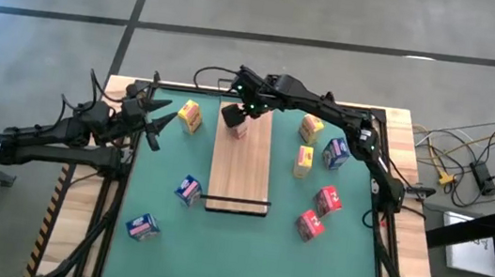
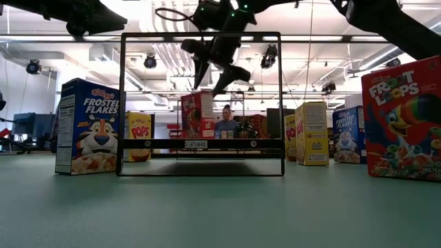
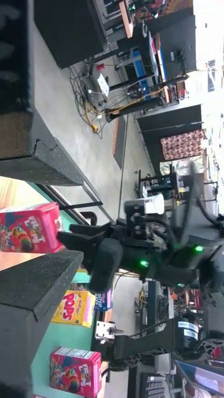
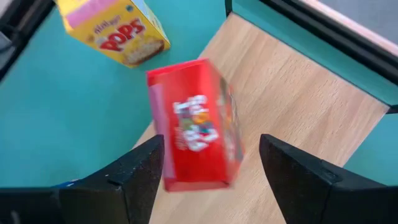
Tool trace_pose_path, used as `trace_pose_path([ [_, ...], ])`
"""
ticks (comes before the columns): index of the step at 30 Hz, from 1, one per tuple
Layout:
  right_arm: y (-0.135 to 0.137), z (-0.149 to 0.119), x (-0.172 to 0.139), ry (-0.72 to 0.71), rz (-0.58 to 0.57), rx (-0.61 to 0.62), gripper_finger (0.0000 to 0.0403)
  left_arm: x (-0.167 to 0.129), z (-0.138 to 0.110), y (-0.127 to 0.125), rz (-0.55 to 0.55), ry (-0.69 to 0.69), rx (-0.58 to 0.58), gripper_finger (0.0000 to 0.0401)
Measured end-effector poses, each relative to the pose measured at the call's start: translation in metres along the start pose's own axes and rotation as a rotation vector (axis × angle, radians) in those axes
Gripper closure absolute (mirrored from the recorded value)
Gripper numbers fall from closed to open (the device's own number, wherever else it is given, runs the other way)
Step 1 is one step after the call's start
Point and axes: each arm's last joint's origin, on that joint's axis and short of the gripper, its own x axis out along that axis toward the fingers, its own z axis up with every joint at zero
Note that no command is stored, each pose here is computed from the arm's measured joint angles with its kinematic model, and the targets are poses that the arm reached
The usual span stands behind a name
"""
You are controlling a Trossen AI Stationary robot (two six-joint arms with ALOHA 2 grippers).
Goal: Stack cereal on shelf
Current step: Put the top left red cereal box on the shelf
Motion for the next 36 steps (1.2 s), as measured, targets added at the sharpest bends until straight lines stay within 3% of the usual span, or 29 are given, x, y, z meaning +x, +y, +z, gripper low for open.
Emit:
trace_pose_path([
  [7,-0.002,0.000,-0.025,-0.012,0.006,-0.105,0.0159,0.000,0.000,0.000,0.001,0.000,0.000,0.0236],
  [14,-0.006,-0.018,-0.033,0.148,-0.055,-0.291,0.0204,0.000,0.000,0.000,0.000,0.001,0.000,0.0236],
  [22,0.013,-0.038,-0.025,0.197,-0.032,-0.490,0.0310,0.000,0.000,0.000,0.000,0.002,0.001,0.0236],
  [28,0.030,-0.053,-0.002,0.164,0.013,-0.610,0.0385,0.000,0.000,0.000,0.000,0.002,0.001,0.0236],
  [36,0.027,-0.052,0.023,0.091,0.024,-0.612,0.0394,0.000,0.000,0.000,0.000,0.003,0.001,0.0236],
])
